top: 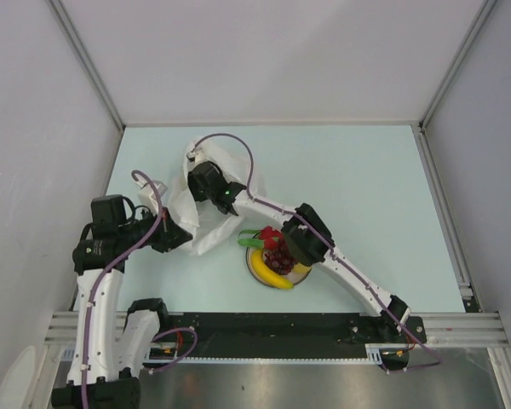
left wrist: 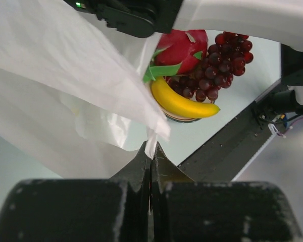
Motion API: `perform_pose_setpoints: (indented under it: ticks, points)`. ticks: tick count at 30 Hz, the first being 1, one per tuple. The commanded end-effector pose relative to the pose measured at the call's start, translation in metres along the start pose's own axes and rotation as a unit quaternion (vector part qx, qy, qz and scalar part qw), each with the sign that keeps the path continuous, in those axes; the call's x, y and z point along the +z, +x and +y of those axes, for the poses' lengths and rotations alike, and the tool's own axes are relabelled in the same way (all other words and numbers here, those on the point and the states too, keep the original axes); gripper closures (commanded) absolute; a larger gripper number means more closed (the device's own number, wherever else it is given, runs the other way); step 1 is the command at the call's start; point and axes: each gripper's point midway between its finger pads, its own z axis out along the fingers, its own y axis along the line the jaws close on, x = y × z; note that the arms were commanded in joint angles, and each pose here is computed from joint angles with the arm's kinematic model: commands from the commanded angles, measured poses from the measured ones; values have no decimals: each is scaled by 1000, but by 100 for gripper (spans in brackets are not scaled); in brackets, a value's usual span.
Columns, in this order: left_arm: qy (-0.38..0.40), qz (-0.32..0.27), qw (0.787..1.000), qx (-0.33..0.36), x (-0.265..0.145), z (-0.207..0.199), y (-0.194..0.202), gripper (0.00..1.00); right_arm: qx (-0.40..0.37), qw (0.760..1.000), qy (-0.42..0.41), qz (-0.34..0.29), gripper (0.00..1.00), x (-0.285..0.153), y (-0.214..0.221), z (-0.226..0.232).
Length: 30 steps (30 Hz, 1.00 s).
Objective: Take the fake fruits out of the plastic bag
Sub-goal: Take out the fake fruit from the plastic bag.
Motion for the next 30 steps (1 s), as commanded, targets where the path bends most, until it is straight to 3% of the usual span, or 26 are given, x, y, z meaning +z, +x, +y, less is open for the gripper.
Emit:
perform_pose_setpoints:
  ticks: [1, 2, 3, 7, 8, 10, 14, 15, 18, 22, 28, 30]
  points:
    - [47, 16, 999, -1, 1, -14, 11, 100, 41, 996, -2, -74, 40, 12, -36, 11]
    - [49, 16, 999, 0, 1, -15, 11, 100, 42, 996, -3, -76, 43, 15, -32, 10]
    - [51, 15, 999, 1, 0, -16, 10, 99, 43, 996, -7, -80, 58, 17, -32, 13]
    - [33, 7, 999, -2, -5, -13, 0, 100, 39, 994, -11, -102, 81, 18, -43, 18]
    - [28, 1, 1000, 2, -7, -13, -3, 100, 28, 994, -13, -105, 93, 19, -42, 20]
    - [9, -8, 1000, 1, -9, -7, -8, 100, 7, 994, -23, -107, 100, 17, -45, 24]
    - [-30, -22, 999, 13, -8, 8, -18, 100, -10, 995, -66, -72, 100, 1, -50, 38]
    - [-40, -26, 999, 19, -8, 12, -21, 100, -13, 994, -75, -77, 100, -14, -71, 41]
    - [-79, -39, 996, 23, -9, 26, -28, 100, -19, 993, -96, -60, 100, -31, -82, 38]
    - [-79, -58, 995, 17, -9, 25, -39, 100, -5, 992, -112, -62, 100, -69, -120, 36]
    - [-107, -87, 990, 23, -12, 33, -56, 100, 21, 992, -124, -16, 100, -95, -107, 33]
    - [-115, -96, 988, 33, -13, 35, -61, 99, 3, 990, -139, -35, 100, -116, -119, 42]
